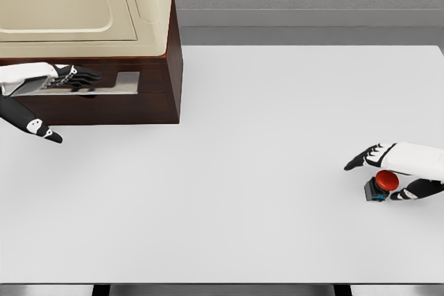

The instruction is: Open the cabinet drawer with left arm, and place a switch into the drawer with right arm

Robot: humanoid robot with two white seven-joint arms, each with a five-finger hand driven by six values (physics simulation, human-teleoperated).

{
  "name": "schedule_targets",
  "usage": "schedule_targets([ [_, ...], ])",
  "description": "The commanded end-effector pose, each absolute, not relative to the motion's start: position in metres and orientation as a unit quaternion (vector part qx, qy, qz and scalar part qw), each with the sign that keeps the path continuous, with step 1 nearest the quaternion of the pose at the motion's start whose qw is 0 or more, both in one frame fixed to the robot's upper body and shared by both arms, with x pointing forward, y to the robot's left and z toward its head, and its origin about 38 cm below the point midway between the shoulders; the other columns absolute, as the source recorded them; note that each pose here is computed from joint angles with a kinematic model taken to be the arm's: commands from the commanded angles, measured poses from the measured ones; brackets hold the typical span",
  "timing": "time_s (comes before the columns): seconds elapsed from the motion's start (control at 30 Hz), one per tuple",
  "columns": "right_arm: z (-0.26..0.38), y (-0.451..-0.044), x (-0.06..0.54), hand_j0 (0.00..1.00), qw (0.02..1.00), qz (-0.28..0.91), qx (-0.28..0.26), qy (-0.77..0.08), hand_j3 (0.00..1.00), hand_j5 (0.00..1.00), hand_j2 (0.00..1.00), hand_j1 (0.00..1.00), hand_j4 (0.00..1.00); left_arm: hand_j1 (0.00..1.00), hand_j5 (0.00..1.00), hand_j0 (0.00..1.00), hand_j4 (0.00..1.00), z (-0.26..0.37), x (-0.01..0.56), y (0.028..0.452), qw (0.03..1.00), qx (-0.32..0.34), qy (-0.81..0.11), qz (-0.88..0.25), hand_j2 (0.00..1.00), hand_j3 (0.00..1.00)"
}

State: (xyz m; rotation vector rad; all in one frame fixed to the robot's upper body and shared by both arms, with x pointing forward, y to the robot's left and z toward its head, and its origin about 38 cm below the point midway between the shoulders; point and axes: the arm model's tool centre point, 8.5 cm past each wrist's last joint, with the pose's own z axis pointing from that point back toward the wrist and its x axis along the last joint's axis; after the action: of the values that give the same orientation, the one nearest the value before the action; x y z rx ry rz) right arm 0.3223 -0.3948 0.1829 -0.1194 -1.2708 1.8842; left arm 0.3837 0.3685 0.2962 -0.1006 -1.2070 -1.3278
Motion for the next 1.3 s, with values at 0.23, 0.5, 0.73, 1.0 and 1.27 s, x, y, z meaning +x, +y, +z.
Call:
schedule_targets([
  [0.23,0.182,-0.395,0.322,0.83,0.422,0.749,-0.046,-0.508,0.83,0.83,0.83,0.83,0.83,1.0,1.0,1.0,1.0,0.288,0.38,0.372,0.631,-0.044,-0.513,-0.581,1.0,1.0],
  [0.5,0.181,-0.397,0.322,0.78,0.426,0.748,-0.045,-0.507,0.78,0.78,0.78,0.78,0.78,1.0,1.0,1.0,1.0,0.292,0.376,0.374,0.634,-0.054,-0.517,-0.572,1.0,1.0],
  [0.73,0.18,-0.396,0.322,0.69,0.426,0.747,-0.045,-0.508,0.69,0.69,0.69,0.69,0.69,1.0,1.0,1.0,1.0,0.294,0.375,0.37,0.642,-0.089,-0.528,-0.548,1.0,1.0],
  [1.0,0.179,-0.396,0.322,0.67,0.426,0.747,-0.044,-0.509,0.67,0.67,0.67,0.67,0.67,1.0,1.0,1.0,1.0,0.297,0.37,0.374,0.661,-0.116,-0.528,-0.52,1.0,1.0],
  [1.27,0.179,-0.396,0.321,0.65,0.427,0.747,-0.044,-0.508,0.65,0.65,0.65,0.65,0.65,1.0,1.0,1.0,1.0,0.3,0.366,0.381,0.668,-0.115,-0.528,-0.511,1.0,1.0],
])
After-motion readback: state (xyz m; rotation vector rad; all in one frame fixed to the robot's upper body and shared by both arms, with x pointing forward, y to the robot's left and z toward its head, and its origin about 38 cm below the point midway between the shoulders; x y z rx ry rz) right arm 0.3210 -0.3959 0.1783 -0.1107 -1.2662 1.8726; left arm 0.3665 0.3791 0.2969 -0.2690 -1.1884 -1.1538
